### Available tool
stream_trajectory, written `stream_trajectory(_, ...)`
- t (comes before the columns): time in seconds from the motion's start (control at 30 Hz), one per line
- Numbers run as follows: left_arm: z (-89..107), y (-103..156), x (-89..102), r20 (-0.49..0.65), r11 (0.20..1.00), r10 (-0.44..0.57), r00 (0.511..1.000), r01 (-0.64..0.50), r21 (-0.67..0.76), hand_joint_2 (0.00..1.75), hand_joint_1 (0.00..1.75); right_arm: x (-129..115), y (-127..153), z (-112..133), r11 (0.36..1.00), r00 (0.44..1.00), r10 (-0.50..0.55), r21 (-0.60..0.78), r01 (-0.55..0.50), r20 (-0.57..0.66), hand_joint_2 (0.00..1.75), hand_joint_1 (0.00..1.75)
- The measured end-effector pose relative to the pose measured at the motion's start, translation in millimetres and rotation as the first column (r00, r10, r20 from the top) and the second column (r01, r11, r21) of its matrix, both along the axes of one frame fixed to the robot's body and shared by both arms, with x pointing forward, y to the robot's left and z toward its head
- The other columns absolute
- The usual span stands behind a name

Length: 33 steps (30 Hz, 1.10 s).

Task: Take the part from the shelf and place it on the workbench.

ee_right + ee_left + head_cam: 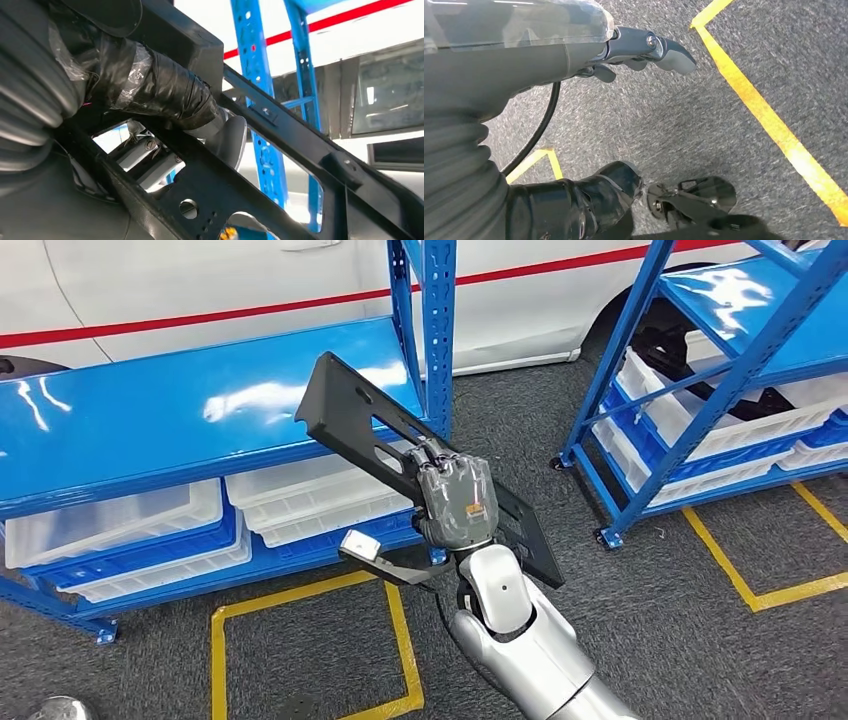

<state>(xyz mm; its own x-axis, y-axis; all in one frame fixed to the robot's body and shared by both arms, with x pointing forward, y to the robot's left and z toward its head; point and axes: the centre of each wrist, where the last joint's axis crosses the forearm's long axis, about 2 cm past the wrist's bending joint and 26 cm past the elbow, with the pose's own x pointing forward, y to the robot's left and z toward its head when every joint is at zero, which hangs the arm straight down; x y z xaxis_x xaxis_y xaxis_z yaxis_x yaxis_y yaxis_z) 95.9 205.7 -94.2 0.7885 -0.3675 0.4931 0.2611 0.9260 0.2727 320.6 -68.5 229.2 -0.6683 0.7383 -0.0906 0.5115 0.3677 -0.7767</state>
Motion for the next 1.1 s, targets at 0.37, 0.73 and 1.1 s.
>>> stream_trajectory(0.37, 0.9, -0.3, 3.8, 0.005, 1.0, -0.003, 1.0, 0.003, 0.0, 1.75, 0.0, 0.9, 8.6, 34.5, 0.999, 0.994, 0.023, -0.036, -0.019, 0.103, 1.75, 1.75)
stream_trajectory(0.73, 0.6, 0.2, 2.7, 0.002, 1.0, -0.003, 1.0, 0.003, 0.002, 1.75, 0.0, -10.7, 7.2, 38.8, 0.996, 0.977, 0.057, 0.062, -0.071, 0.206, 1.75, 1.75)
stream_trajectory(1.1, -0.2, 0.5, -0.3, -0.01, 1.0, -0.016, 1.0, 0.016, 0.003, 1.75, 0.0, -31.5, 5.5, 15.4, 0.986, 0.963, 0.077, 0.121, -0.111, 0.259, 1.75, 1.75)
